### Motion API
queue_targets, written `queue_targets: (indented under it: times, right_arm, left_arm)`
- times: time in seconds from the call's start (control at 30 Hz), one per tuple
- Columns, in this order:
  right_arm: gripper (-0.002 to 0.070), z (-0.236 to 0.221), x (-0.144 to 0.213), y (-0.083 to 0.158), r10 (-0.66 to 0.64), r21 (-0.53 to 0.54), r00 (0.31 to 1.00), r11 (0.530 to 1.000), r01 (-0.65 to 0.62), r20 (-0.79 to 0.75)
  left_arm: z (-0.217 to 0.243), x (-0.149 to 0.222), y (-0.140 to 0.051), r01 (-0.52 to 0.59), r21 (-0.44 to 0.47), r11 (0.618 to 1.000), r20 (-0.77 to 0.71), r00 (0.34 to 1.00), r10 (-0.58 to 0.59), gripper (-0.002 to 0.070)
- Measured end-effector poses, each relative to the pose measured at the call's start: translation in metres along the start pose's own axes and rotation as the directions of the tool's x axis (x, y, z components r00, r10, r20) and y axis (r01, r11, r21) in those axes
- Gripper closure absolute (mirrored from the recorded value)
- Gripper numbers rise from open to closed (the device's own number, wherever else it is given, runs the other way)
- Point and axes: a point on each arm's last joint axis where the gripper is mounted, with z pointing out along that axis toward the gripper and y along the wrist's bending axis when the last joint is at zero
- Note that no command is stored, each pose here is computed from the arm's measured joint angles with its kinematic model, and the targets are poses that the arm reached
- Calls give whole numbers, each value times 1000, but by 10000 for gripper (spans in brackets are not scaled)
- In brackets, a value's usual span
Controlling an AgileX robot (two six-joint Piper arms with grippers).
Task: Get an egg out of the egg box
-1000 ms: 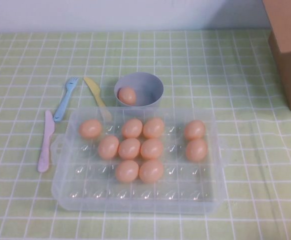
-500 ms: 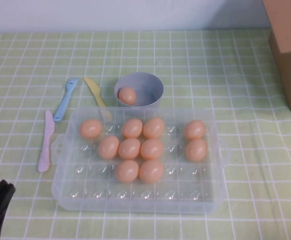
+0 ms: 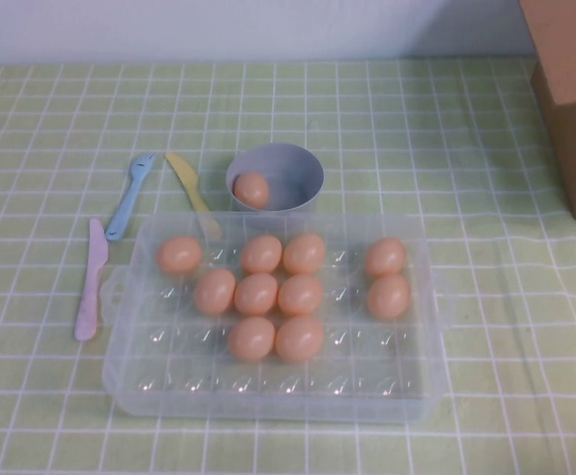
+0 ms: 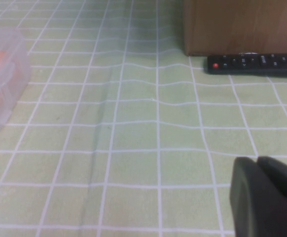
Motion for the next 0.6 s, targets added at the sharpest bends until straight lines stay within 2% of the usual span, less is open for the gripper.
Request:
queue_targets:
  times: [0.27,0.43,0.6]
  right_arm:
    - [694,0,0,0,0,0,1000,1000,0,2]
    - [694,0,0,0,0,0,1000,1000,0,2]
    - [694,0,0,0,0,0,1000,1000,0,2]
  left_arm:
    - [-4,21,-3,4,27,1000,-230,973,3,675]
    - [-8,34,-4,9,46,999,-374,927,8,675]
    - [-9,37,-5,13,47,999,-404,915,7,675]
